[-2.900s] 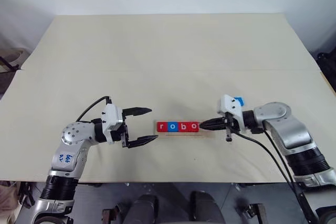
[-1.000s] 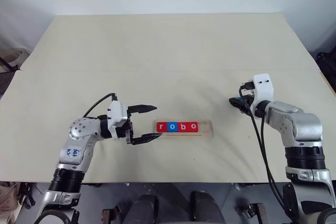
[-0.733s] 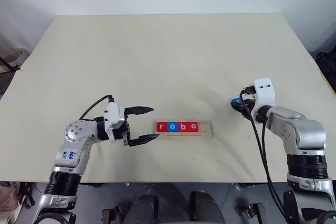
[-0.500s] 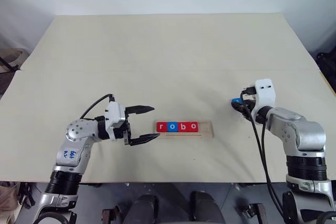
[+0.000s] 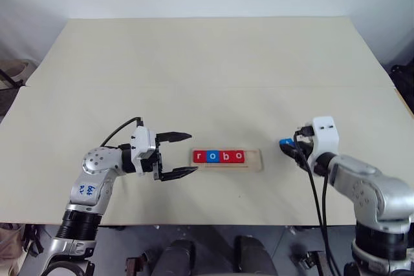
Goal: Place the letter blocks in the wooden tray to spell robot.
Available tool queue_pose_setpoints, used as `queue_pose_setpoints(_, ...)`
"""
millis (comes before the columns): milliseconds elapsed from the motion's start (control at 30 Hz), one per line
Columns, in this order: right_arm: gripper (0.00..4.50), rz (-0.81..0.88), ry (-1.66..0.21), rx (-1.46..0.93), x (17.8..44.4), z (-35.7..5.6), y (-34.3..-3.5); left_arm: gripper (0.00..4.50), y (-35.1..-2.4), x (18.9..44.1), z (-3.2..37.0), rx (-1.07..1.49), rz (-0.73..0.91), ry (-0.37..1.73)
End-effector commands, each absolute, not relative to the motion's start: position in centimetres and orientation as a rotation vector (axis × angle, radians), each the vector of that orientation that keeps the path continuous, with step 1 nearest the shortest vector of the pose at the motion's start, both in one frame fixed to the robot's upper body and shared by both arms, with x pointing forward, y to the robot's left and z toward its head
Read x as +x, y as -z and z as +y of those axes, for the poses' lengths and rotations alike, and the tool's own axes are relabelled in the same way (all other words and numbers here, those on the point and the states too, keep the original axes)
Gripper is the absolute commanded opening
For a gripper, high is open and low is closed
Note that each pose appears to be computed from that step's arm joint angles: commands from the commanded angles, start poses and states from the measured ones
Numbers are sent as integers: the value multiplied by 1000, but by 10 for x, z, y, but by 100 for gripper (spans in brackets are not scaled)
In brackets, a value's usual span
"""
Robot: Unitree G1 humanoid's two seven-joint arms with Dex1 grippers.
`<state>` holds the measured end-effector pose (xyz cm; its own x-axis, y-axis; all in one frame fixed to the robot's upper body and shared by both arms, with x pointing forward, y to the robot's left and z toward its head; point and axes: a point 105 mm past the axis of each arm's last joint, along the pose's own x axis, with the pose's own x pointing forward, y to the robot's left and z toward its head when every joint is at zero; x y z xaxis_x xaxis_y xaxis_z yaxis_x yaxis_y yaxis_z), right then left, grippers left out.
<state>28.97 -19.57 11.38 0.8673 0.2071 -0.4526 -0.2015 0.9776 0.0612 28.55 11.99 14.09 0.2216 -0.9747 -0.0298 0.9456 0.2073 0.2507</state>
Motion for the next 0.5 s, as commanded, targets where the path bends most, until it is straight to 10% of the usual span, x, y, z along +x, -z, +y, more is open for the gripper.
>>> queue_pose_setpoints(33,147,458,-146,22,276,-199,-116,450,-146,284,117,233,-165,1376)
queue_pose_setpoints(367,442,359,-235,-25,272,-201,-136,450,-148,287,114,236,-155,1417)
queue_pose_setpoints(500,447,323,-331,-69,272,-221,-148,450,-148,287,116,239,-154,1412)
